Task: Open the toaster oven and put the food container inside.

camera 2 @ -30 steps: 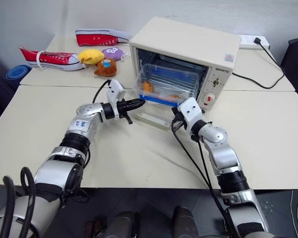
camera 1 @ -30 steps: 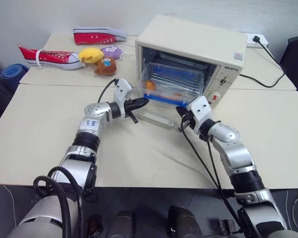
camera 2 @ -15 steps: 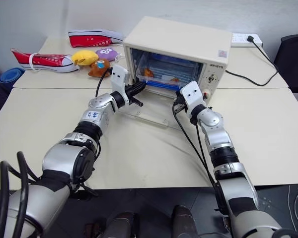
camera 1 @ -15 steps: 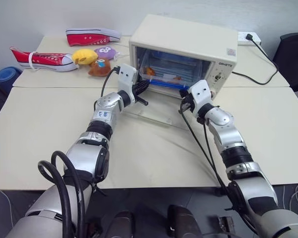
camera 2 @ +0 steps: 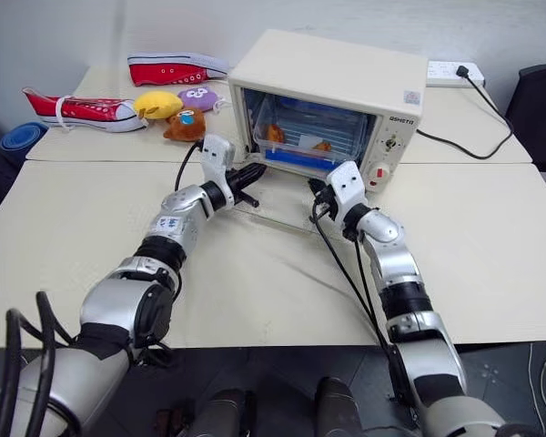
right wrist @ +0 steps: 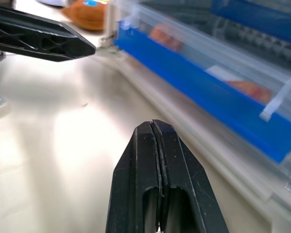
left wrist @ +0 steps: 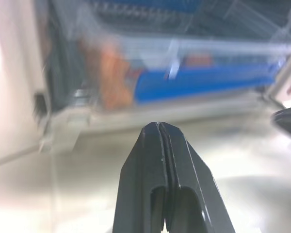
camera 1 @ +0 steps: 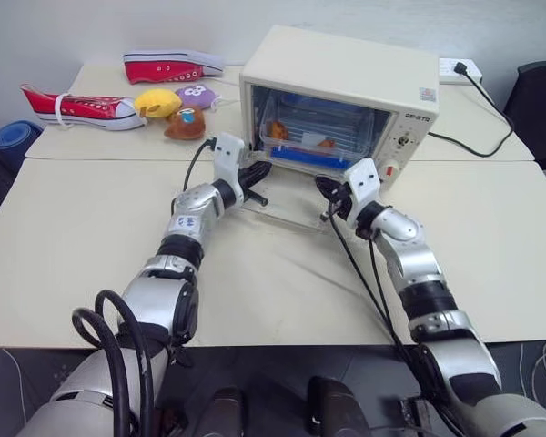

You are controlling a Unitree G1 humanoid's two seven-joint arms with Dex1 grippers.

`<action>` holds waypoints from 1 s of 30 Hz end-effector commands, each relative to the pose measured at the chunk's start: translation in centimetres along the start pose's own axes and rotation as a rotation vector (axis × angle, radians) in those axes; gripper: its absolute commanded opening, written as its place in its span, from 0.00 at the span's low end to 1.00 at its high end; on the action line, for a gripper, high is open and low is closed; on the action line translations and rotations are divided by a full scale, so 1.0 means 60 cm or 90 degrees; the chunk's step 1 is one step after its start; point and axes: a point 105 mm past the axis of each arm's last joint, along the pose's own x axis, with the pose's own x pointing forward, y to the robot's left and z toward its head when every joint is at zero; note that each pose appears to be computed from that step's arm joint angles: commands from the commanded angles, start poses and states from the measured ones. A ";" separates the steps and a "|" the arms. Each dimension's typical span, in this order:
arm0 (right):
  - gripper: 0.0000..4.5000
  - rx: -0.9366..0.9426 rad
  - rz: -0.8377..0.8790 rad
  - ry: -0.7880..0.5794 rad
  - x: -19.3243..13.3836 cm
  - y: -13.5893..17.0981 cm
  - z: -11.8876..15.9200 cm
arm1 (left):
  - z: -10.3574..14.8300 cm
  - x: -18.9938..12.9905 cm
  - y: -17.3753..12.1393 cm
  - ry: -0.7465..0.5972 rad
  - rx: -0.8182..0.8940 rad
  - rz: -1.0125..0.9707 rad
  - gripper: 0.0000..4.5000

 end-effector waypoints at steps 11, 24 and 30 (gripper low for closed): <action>0.00 -0.037 0.036 0.070 -0.153 -0.066 -0.016 | 0.054 -0.250 -0.017 0.016 0.196 -0.299 0.42; 0.00 0.032 0.166 0.039 -0.124 -0.005 -0.080 | 0.066 -0.296 -0.048 0.012 0.203 -0.335 0.99; 0.00 0.054 0.157 -0.106 -0.113 -0.006 -0.006 | 0.094 -0.298 -0.041 -0.075 0.116 -0.260 0.99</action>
